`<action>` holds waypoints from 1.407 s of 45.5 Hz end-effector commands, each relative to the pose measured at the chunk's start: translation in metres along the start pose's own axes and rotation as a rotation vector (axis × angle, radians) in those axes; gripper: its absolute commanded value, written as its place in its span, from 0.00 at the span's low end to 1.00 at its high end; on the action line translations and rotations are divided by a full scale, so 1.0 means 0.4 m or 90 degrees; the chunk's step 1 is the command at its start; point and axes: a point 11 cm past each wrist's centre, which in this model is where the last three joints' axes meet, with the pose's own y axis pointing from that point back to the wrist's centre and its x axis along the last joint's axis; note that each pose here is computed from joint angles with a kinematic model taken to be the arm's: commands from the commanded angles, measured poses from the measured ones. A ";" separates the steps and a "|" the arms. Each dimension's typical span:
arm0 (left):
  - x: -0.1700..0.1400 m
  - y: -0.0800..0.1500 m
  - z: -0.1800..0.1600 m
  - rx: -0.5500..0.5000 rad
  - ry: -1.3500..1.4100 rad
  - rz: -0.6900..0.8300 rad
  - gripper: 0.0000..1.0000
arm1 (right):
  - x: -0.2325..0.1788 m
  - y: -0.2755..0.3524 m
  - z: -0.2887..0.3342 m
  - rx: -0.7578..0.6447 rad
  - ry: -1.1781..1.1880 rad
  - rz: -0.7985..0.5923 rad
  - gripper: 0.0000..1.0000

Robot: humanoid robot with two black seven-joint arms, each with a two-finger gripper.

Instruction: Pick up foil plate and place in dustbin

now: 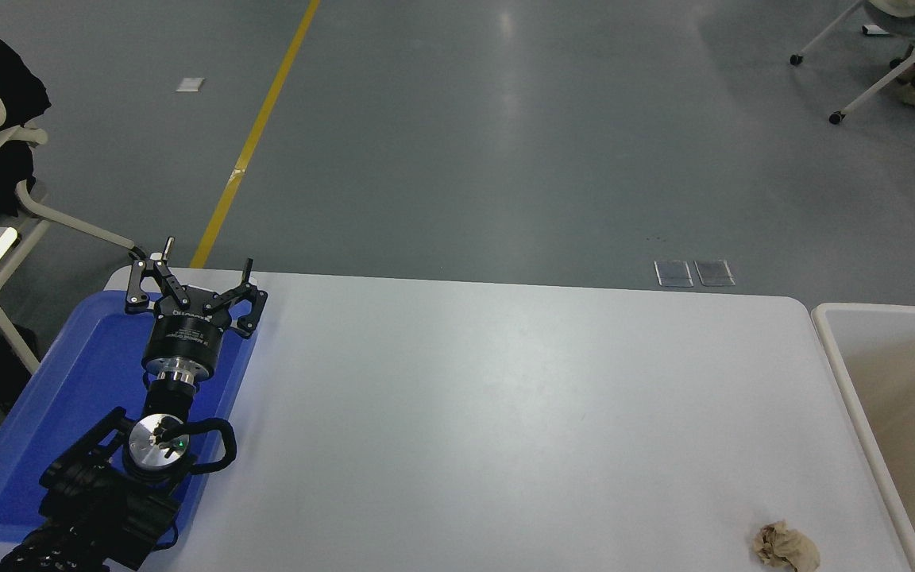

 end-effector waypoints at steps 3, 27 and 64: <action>0.000 0.000 0.000 0.000 0.000 0.000 1.00 | -0.045 0.056 0.022 0.009 -0.002 -0.103 1.00; 0.000 0.000 0.000 0.001 0.000 0.000 1.00 | -0.035 0.230 -0.092 0.056 0.084 -0.461 1.00; 0.000 0.000 -0.001 0.002 -0.001 0.000 1.00 | 0.373 0.515 -0.304 0.089 0.240 -0.447 1.00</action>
